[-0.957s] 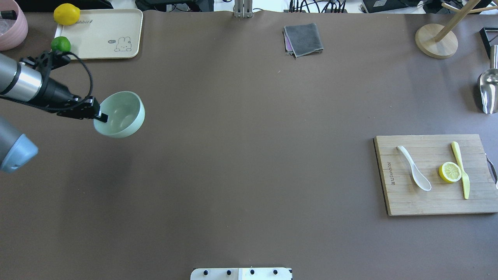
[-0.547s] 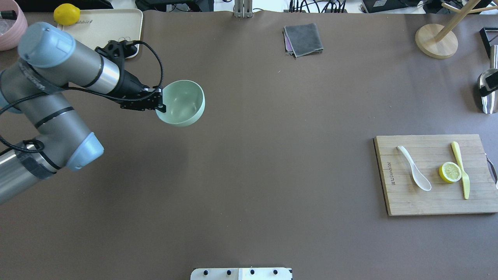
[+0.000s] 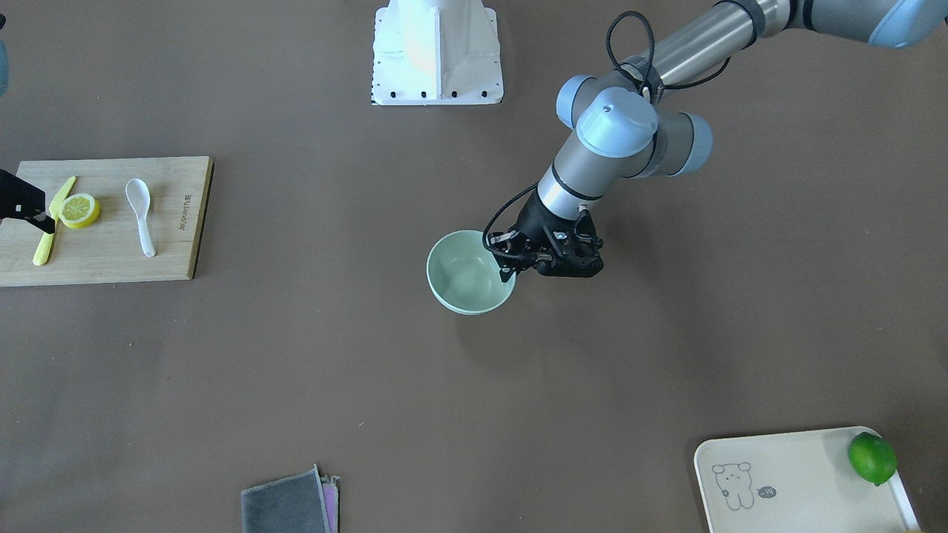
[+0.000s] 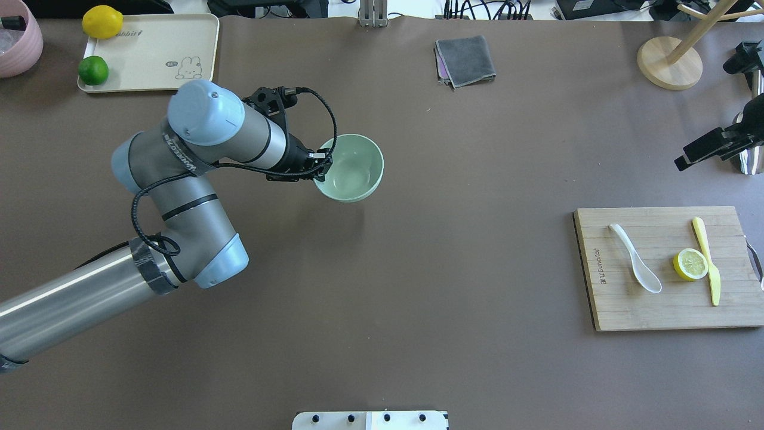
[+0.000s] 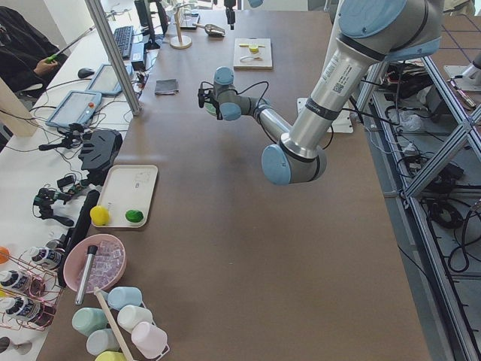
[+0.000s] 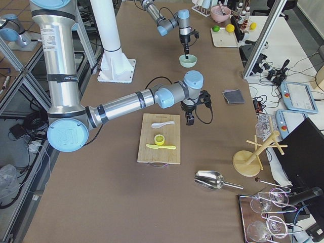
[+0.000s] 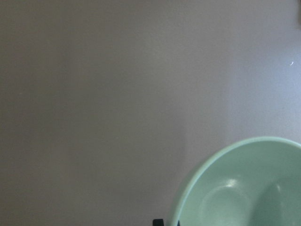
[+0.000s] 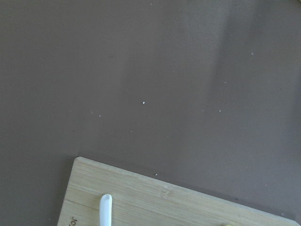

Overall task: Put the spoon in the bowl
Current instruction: 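Slide the bowl toward table center with the left gripper while the right arm reaches out, then withdraw the left gripper from the bowl while the right gripper descends to the spoon, then grasp the white spoon handle with the right gripper and lift it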

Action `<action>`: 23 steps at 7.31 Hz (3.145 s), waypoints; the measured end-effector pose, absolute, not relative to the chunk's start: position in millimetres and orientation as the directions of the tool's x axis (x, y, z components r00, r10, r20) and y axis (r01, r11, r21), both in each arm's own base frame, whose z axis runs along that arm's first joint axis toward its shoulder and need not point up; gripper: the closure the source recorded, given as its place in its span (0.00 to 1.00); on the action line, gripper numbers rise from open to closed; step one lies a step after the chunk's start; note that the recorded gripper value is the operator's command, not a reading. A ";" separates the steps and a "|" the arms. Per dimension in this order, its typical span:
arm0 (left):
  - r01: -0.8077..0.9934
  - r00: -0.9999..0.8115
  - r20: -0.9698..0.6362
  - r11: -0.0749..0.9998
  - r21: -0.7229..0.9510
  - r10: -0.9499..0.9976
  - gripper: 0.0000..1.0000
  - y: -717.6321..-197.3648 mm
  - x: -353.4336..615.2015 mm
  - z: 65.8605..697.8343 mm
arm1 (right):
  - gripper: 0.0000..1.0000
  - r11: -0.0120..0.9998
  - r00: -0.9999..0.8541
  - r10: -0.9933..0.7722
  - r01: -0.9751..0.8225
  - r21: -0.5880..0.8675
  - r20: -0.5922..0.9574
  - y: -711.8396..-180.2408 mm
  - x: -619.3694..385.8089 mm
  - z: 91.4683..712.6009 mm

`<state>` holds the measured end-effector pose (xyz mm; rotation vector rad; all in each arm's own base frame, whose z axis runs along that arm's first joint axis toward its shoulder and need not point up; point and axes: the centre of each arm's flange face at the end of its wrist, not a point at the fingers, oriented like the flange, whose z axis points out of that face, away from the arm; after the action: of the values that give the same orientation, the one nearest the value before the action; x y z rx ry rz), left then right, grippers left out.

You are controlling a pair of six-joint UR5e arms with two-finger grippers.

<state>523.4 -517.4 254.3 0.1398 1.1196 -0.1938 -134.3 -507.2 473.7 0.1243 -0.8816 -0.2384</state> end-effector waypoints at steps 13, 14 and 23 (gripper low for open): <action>0.184 0.530 -0.803 0.888 0.421 0.271 0.02 -549.7 401.4 254.6 | 0.00 0.937 0.628 -0.327 0.313 0.155 0.706 -453.8 -246.7 502.4; 0.181 0.540 -0.792 0.880 0.440 0.285 0.02 -552.9 393.5 255.9 | 0.00 0.933 0.623 -0.339 0.321 0.165 0.705 -455.6 -254.0 519.5; 0.188 0.589 -0.764 0.875 0.447 0.264 0.02 -552.4 381.5 287.6 | 1.00 0.946 0.631 -0.313 0.275 0.173 0.710 -440.5 -284.0 537.5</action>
<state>381.5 -552.4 287.6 0.5240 0.9518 0.0465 -284.0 -440.5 537.5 0.0496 -0.8220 -0.3365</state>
